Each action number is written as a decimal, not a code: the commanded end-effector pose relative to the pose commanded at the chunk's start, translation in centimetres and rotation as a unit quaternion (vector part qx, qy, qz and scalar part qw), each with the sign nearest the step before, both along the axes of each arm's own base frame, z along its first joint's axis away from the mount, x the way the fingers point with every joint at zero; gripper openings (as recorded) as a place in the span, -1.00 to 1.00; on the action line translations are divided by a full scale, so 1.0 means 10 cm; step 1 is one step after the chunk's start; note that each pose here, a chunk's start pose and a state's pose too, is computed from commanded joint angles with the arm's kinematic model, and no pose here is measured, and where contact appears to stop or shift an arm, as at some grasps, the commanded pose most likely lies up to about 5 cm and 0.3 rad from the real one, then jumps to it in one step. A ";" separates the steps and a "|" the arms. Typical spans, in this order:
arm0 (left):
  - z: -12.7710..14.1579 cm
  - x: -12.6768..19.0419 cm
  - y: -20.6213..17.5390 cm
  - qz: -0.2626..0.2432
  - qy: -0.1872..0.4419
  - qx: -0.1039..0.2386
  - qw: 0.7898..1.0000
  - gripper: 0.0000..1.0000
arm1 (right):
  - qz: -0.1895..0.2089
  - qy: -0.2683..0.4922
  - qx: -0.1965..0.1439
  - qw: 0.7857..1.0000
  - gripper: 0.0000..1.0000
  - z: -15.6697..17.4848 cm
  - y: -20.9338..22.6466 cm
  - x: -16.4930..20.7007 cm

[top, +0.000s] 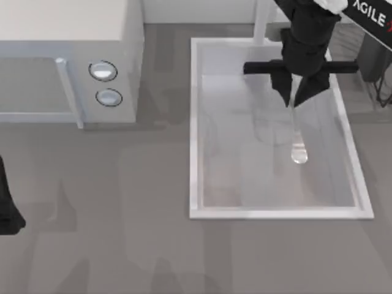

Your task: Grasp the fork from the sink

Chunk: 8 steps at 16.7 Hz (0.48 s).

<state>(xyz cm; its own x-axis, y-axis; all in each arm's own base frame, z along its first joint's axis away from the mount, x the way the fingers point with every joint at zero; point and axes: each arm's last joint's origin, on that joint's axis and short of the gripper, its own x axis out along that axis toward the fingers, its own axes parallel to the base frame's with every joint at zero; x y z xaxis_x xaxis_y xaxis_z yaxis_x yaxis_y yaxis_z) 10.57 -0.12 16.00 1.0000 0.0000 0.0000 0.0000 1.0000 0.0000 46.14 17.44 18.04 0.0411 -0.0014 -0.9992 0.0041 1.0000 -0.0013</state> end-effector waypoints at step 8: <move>0.00 0.00 0.00 0.000 0.000 0.000 1.000 1.00 | 0.000 -0.002 0.001 1.000 -1.00 0.10 -0.12 -0.02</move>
